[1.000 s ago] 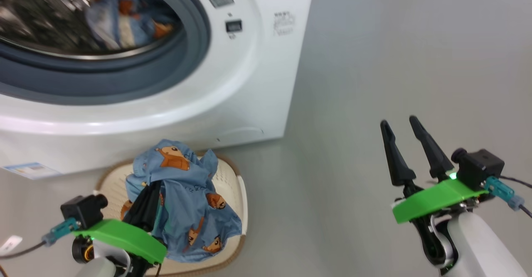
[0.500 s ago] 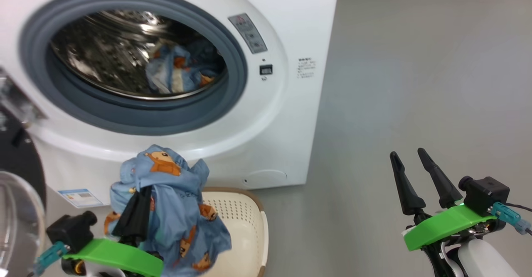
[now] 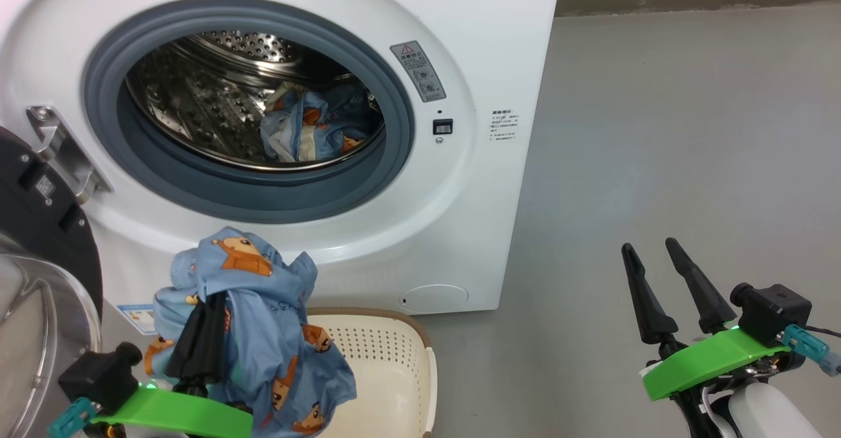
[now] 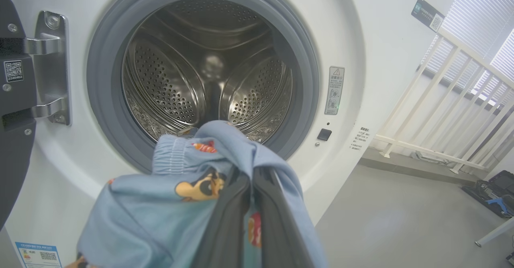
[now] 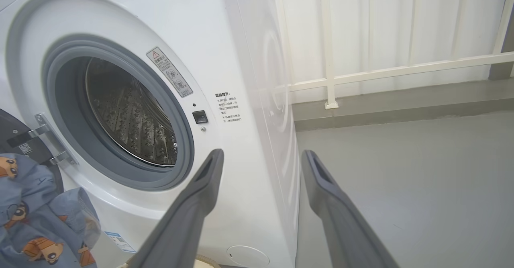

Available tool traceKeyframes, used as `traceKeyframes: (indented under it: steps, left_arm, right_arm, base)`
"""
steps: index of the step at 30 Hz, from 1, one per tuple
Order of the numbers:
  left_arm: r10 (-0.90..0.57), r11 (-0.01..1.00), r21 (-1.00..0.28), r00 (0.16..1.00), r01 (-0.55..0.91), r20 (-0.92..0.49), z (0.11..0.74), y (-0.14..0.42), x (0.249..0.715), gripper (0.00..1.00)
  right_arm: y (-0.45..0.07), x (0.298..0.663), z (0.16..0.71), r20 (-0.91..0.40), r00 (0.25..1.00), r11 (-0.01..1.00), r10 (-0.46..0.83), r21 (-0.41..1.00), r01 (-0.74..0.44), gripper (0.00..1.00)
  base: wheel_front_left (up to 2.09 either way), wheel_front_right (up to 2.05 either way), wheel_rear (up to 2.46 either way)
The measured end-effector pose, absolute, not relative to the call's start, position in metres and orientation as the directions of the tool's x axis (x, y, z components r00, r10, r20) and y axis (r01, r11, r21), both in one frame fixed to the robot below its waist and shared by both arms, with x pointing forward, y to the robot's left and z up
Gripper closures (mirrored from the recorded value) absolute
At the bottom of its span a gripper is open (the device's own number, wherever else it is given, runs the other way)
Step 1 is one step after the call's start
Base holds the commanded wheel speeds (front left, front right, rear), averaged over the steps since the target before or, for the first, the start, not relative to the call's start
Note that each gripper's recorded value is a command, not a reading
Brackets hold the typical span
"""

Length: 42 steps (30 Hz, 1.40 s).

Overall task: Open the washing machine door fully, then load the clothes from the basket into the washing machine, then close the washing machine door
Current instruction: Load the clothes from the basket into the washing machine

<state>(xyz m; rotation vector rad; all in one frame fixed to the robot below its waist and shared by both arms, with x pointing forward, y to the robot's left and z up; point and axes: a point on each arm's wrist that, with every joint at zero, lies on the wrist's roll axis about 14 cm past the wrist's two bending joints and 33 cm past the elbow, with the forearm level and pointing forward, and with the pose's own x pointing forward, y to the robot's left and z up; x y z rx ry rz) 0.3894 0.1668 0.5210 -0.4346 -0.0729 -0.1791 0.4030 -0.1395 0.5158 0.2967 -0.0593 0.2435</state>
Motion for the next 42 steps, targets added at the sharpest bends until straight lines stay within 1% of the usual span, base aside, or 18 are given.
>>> traceKeyframes:
  steps: [6, 12, 16, 23, 30, 34, 36, 42]
  left_arm:
    - [-0.137, 0.890, -0.424, 0.985, 0.168, 0.103, 0.519, 0.169, 0.396, 1.00]
    - [-0.130, 0.904, -0.389, 0.981, 0.176, 0.141, 0.534, 0.173, 0.427, 1.00]
    - [-0.135, 0.911, -0.368, 0.977, 0.187, 0.162, 0.542, 0.172, 0.456, 1.00]
    - [-0.143, 0.919, -0.347, 0.979, 0.186, 0.144, 0.539, 0.173, 0.513, 1.00]
    - [-0.149, 0.916, -0.358, 0.981, 0.183, 0.121, 0.531, 0.170, 0.582, 1.00]
    - [-0.144, 0.924, -0.346, 0.987, 0.162, 0.077, 0.511, 0.174, 0.616, 1.00]
    - [-0.151, 0.926, -0.347, 0.988, 0.148, 0.020, 0.484, 0.170, 0.635, 1.00]
    - [-0.142, 0.925, -0.361, 0.989, 0.120, -0.036, 0.451, 0.172, 0.664, 1.00]
  right_arm:
    - [-0.140, 0.404, 0.510, 0.078, 0.969, 0.928, 0.234, 0.279, -0.247, 0.00]
    - [-0.135, 0.409, 0.502, 0.058, 0.967, 0.925, 0.249, 0.280, -0.256, 0.00]
    - [-0.133, 0.420, 0.504, 0.070, 0.965, 0.926, 0.254, 0.271, -0.263, 0.00]
    - [-0.134, 0.438, 0.501, 0.082, 0.969, 0.921, 0.234, 0.300, -0.248, 0.00]
    - [-0.138, 0.453, 0.472, 0.024, 0.978, 0.931, 0.205, 0.302, -0.203, 0.00]
    - [-0.139, 0.463, 0.457, -0.002, 0.982, 0.936, 0.189, 0.303, -0.180, 0.00]
    - [-0.143, 0.466, 0.441, -0.036, 0.984, 0.940, 0.172, 0.305, -0.153, 0.00]
    - [-0.153, 0.466, 0.419, -0.089, 0.987, 0.949, 0.135, 0.299, -0.102, 0.00]
  base:
    - [0.00, 0.00, 0.00]
    - [0.00, 0.00, 0.00]
    - [0.00, 0.00, 0.00]
    - [0.00, 0.00, 0.00]
    - [0.00, 0.00, 0.00]
    - [0.00, 0.00, 0.00]
    - [0.00, 0.00, 0.00]
    - [0.00, 0.00, 0.00]
